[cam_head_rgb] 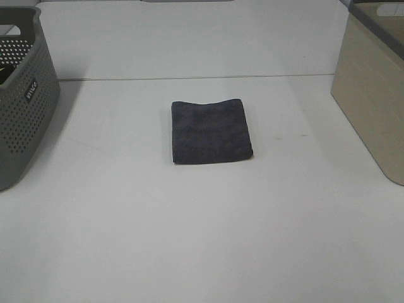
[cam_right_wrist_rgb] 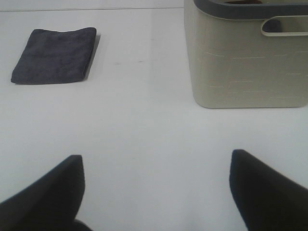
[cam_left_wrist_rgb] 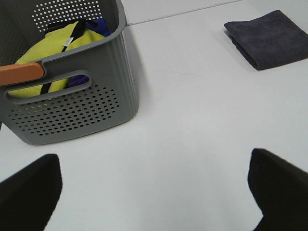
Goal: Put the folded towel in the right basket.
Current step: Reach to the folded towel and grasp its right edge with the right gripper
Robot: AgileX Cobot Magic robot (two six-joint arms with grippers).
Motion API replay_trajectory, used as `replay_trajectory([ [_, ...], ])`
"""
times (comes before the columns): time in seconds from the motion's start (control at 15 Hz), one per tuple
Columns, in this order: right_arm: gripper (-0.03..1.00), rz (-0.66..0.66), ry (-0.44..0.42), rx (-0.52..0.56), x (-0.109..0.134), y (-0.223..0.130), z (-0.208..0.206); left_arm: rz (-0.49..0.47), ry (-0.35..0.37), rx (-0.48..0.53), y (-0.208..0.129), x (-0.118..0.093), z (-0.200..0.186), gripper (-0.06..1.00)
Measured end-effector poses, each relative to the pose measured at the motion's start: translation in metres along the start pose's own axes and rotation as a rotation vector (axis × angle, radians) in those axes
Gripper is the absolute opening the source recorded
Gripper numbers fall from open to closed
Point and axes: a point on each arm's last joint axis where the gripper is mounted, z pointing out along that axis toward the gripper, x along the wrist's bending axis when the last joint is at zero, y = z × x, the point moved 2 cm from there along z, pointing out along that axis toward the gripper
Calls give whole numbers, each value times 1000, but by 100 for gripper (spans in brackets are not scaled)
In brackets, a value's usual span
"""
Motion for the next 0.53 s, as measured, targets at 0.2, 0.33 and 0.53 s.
replay_trajectory([
  [0.2, 77, 0, 0, 0, 0, 0, 0, 0, 0, 0, 0, 0, 0, 99],
  [0.33, 77, 0, 0, 0, 0, 0, 0, 0, 0, 0, 0, 0, 0, 99],
  [0.53, 77, 0, 0, 0, 0, 0, 0, 0, 0, 0, 0, 0, 0, 99],
])
